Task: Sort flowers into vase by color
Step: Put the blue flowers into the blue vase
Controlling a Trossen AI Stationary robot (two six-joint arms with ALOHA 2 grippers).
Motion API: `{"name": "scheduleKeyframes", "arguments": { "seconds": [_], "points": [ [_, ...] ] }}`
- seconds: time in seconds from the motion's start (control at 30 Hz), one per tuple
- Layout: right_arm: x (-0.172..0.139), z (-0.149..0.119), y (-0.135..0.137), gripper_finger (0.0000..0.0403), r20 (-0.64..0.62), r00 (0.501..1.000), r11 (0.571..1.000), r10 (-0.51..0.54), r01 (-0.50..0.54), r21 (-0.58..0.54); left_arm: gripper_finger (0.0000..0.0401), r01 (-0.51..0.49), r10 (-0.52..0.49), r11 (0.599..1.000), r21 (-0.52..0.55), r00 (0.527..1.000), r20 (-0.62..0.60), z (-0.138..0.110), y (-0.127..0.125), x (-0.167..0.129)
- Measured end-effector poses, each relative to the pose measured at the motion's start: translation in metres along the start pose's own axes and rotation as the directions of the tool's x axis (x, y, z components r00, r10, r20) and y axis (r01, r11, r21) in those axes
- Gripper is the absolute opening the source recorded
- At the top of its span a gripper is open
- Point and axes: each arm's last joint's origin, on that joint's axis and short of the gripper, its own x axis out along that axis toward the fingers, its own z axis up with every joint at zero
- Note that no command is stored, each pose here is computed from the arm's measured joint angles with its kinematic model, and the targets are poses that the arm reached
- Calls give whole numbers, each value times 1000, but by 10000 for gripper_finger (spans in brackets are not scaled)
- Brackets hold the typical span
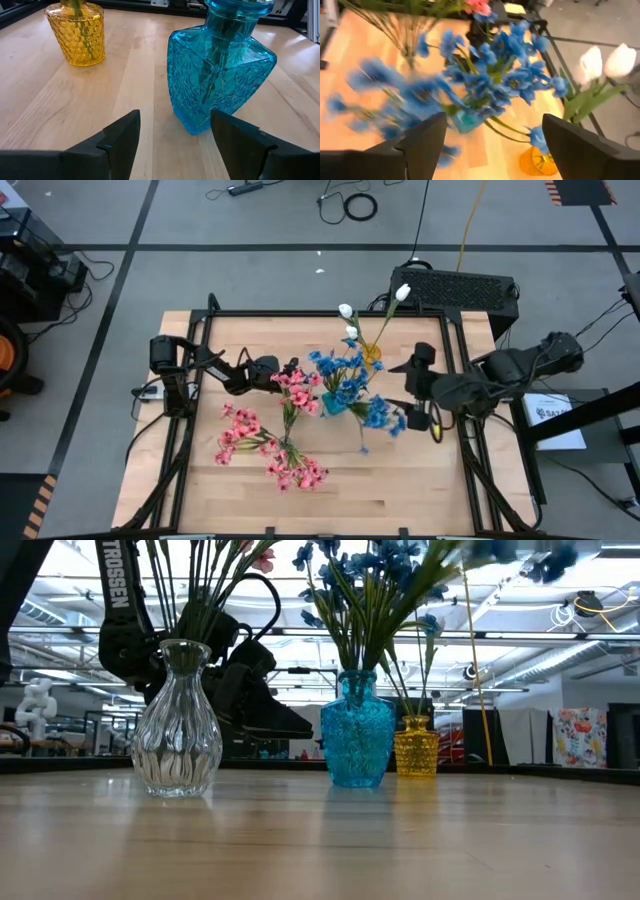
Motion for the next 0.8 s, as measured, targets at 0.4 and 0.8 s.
{"name": "scheduleKeyframes", "arguments": {
  "seconds": [0.4,0.8],
  "points": [
    [-29,-34,41,249,-84,995,983,59,-44,178,248,0,0,1000,-1,1000,-1,0,0,0],
    [-49,-80,77,156,-73,997,919,-12,39,391,248,0,0,1000,0,1000,2,0,0,0]
  ]
}}
